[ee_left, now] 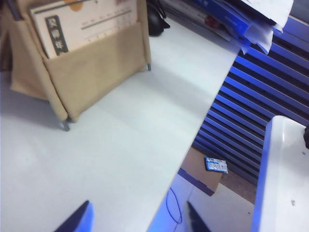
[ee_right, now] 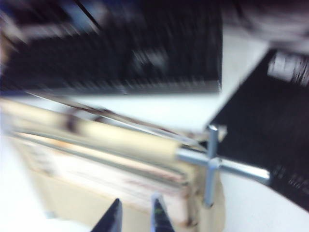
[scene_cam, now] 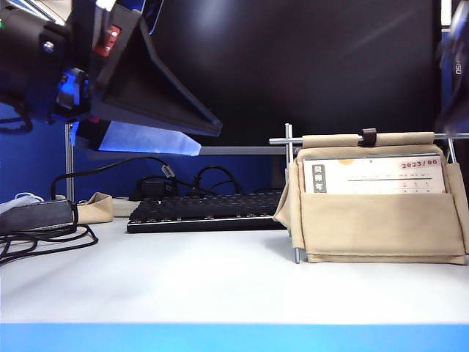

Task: Turn one page of the calendar.

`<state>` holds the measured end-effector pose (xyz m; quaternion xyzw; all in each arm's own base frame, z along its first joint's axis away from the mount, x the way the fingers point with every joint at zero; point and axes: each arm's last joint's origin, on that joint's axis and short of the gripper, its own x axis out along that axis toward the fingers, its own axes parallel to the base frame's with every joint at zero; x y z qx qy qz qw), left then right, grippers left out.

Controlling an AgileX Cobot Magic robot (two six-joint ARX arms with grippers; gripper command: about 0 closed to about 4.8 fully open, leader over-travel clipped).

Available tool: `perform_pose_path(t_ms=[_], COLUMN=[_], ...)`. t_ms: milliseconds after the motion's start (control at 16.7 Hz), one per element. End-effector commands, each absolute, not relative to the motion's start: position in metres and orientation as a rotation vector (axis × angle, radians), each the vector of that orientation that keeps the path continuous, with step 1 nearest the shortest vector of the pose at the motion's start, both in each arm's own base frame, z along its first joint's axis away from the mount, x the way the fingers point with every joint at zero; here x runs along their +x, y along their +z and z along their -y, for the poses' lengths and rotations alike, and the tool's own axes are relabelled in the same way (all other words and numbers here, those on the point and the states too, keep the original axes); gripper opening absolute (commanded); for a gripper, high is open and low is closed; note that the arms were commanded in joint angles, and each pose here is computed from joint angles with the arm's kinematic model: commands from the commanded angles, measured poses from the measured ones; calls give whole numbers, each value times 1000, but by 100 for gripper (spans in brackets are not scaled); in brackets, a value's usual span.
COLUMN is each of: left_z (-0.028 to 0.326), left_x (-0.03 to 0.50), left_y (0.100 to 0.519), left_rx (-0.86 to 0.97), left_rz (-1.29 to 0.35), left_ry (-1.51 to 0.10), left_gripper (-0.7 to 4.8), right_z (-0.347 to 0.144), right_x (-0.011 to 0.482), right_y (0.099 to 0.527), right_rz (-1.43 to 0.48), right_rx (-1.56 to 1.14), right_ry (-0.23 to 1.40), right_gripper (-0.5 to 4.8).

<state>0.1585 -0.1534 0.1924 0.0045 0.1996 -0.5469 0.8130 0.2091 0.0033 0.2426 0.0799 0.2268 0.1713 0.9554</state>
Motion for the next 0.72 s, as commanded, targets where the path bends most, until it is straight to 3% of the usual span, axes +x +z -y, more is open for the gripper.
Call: perform_pose_path(t_ms=[60, 300, 420, 480, 600, 720], left_z=[154, 153, 152, 151, 148, 142], left_x=[159, 160, 159, 160, 164, 167], left_y=[196, 196, 193, 191, 189, 186], left_rx=[10, 8, 58, 107, 146, 140], left_rz=[-392, -401, -396, -377, -352, -342], left_ry=[-1182, -1171, -1174, -1147, -969, -914], left_gripper=[246, 225, 108, 41, 34, 19], right_z=[-7, -8, -10, -10, -8, -6], right_x=[173, 139, 126, 119, 102, 92], right_y=[265, 269, 255, 246, 222, 206], right_rz=[-418, -321, -277, -256, -200, -142], right_rx=[180, 160, 152, 171, 273, 279], right_ry=[427, 438, 449, 442, 349, 276], right_gripper=[86, 85, 67, 26, -2, -2])
